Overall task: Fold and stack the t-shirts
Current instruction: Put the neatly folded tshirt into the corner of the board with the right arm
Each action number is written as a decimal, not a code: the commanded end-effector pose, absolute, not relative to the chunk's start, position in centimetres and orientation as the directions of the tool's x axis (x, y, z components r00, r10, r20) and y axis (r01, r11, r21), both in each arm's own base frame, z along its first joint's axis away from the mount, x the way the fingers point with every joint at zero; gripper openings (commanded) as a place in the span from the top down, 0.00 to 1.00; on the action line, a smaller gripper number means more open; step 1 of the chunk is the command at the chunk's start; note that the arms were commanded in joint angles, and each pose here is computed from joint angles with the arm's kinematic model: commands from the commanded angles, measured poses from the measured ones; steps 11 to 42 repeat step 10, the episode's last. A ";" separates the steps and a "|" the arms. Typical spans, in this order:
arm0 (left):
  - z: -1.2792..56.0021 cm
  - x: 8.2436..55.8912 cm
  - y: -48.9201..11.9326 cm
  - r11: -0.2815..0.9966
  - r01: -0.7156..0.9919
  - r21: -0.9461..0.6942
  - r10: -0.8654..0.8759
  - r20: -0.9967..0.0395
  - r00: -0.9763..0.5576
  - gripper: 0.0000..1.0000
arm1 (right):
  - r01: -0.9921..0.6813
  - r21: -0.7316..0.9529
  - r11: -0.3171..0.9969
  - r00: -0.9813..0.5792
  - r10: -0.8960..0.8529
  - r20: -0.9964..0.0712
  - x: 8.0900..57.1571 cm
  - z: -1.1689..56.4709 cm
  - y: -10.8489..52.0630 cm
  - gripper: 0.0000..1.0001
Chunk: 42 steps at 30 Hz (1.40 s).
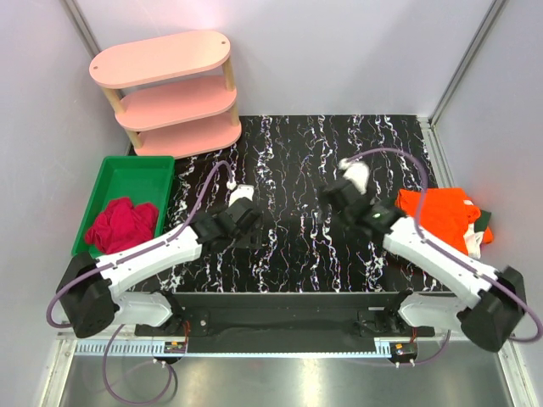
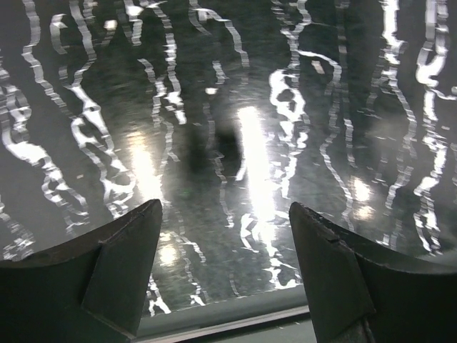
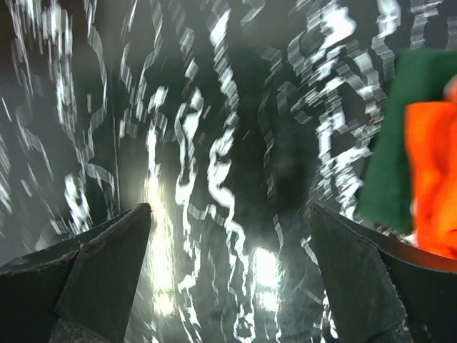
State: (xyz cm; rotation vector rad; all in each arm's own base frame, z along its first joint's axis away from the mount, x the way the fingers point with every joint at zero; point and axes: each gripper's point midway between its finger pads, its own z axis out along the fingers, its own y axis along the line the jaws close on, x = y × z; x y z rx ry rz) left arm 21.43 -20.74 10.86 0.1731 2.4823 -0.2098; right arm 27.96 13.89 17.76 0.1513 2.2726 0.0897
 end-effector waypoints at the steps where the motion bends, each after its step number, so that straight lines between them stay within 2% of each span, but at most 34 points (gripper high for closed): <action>1: 12.6 22.6 -18.7 0.995 0.084 -0.045 0.033 -0.663 -0.748 0.23 | 0.084 -0.102 0.991 -0.596 -0.031 -0.802 26.8 15.9 15.2 0.00; 4: 12.7 22.6 -18.0 0.998 0.055 -0.028 0.022 -0.667 -0.744 0.22 | 0.041 -0.165 0.985 -0.589 -0.109 -0.801 25.9 15.3 17.0 0.00; 10: 13.4 23.2 -17.6 1.000 0.000 -0.030 -0.020 -0.689 -0.724 0.22 | -0.045 -0.143 0.989 -0.610 -0.140 -0.780 25.8 14.2 19.4 0.00; 42: 13.4 23.2 -17.6 1.000 0.000 -0.030 -0.020 -0.689 -0.724 0.22 | -0.045 -0.143 0.989 -0.610 -0.140 -0.780 25.8 14.2 19.4 0.00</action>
